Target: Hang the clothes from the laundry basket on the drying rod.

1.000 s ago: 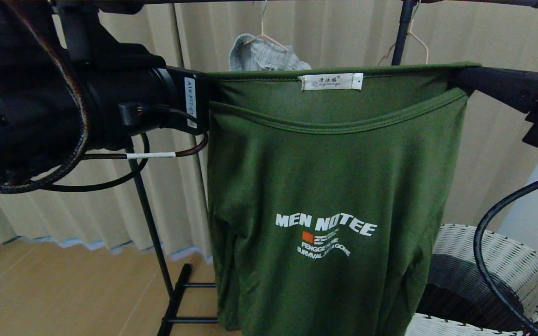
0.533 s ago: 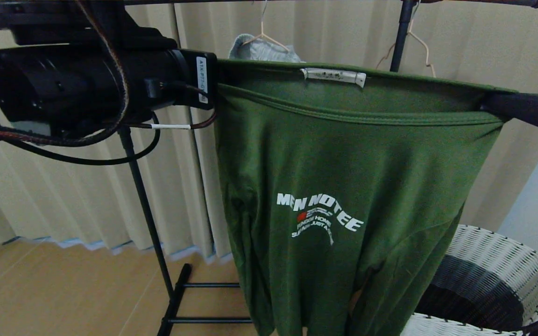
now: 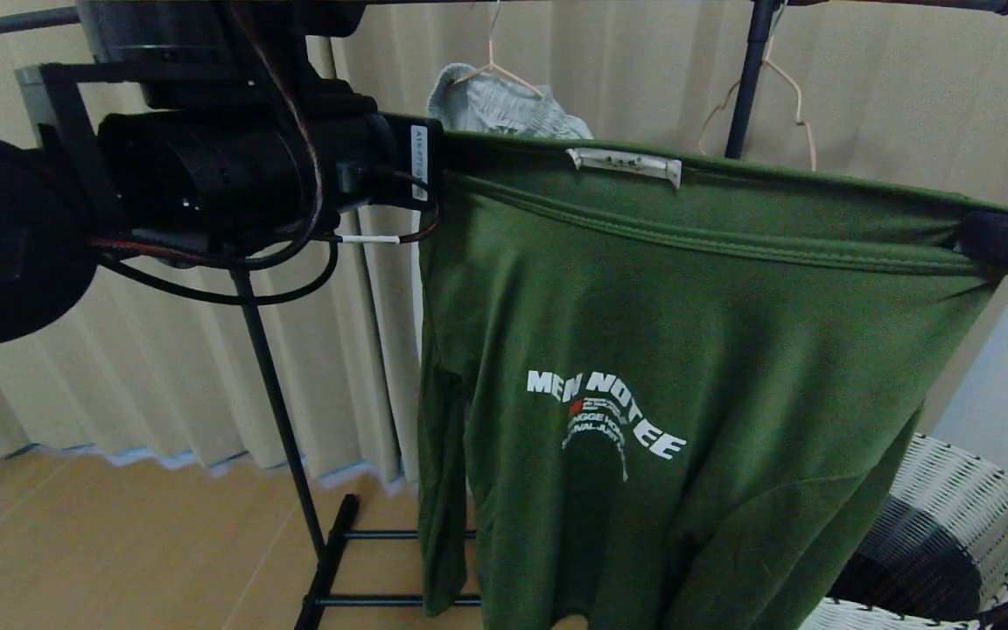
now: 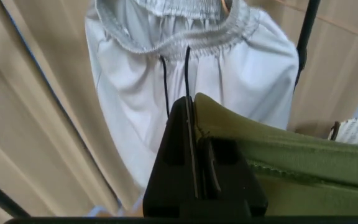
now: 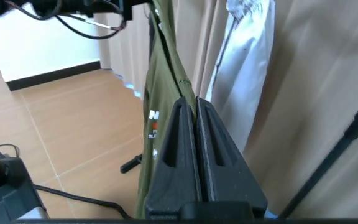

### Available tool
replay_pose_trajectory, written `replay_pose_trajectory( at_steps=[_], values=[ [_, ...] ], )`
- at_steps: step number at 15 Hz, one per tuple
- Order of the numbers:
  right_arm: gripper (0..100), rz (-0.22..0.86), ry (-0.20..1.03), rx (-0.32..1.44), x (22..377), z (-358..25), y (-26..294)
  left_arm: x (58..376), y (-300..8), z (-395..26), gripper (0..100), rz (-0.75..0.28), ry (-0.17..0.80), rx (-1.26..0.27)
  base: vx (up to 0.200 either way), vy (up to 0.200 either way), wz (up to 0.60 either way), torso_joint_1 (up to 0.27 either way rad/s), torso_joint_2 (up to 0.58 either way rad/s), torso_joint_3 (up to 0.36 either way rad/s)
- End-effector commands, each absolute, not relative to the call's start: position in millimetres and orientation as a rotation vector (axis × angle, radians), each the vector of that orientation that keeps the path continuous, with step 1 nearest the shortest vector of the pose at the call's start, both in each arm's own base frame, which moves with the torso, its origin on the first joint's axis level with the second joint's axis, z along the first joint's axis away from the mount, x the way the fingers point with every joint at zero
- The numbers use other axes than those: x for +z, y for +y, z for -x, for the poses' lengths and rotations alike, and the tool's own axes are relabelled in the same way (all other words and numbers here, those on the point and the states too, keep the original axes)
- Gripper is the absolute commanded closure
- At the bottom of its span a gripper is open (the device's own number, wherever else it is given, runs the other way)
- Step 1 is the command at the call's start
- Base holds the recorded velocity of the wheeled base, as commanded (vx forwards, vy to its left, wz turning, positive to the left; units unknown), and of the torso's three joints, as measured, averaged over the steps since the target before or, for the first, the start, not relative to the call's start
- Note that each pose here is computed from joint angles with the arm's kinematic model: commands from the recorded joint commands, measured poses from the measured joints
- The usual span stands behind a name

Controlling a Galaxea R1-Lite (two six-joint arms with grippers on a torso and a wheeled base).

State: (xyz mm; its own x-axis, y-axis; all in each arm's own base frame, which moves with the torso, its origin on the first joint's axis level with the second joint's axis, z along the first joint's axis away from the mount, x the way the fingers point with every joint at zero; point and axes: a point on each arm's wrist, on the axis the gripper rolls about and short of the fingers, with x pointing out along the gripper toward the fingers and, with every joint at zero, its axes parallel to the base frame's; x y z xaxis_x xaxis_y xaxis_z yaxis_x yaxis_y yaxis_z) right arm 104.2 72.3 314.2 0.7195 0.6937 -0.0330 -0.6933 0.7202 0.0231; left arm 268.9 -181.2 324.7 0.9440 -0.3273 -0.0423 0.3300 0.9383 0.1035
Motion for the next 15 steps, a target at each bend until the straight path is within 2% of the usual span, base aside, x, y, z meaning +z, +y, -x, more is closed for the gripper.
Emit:
replay_pose_trajectory(
  at_steps=[1,4,6,7,8,9,10,13,15],
  values=[
    [100,-0.005,0.058,0.753,311.5,-110.6,74.4,320.8,-173.4,-256.9,100,-0.117,0.042,-0.338,0.000,0.000,0.00,0.000,0.00,0.000],
    [100,0.002,0.053,0.695,311.2,-127.6,74.9,315.6,-159.6,-234.6,100,-0.127,0.059,-0.354,0.000,0.000,0.00,0.000,0.00,0.000],
    [100,0.009,0.036,0.618,307.6,-153.0,74.0,315.8,-144.8,-211.5,100,-0.122,0.052,-0.400,0.000,0.000,0.00,0.000,0.00,0.000],
    [100,0.008,0.033,0.603,305.3,-165.1,76.1,312.7,-137.4,-196.1,100,-0.115,0.050,-0.503,0.000,0.000,0.00,0.000,0.00,0.000],
    [100,0.007,0.026,0.603,305.6,-167.2,77.0,311.4,-135.2,-191.7,100,-0.111,0.051,-0.537,0.000,0.000,0.00,0.000,0.00,0.000],
    [100,0.002,0.003,0.604,305.5,-175.0,80.5,303.7,-125.7,-172.8,100,-0.094,0.060,-0.680,0.000,0.000,0.00,0.000,0.00,0.000],
    [100,-0.001,-0.022,0.606,306.0,-180.1,83.0,304.8,-120.6,-163.7,100,-0.084,0.038,-0.746,0.000,0.000,0.00,0.000,0.00,0.000],
    [100,-0.003,-0.044,0.606,307.8,-183.3,84.4,314.0,-121.1,-165.0,100,-0.065,-0.037,-0.742,0.000,0.000,0.00,0.000,0.00,0.000],
    [100,-0.004,-0.050,0.603,309.5,-183.0,83.8,331.6,-116.3,-170.2,100,-0.060,-0.128,-0.694,0.000,0.000,0.00,0.000,0.00,0.000]
  ],
)
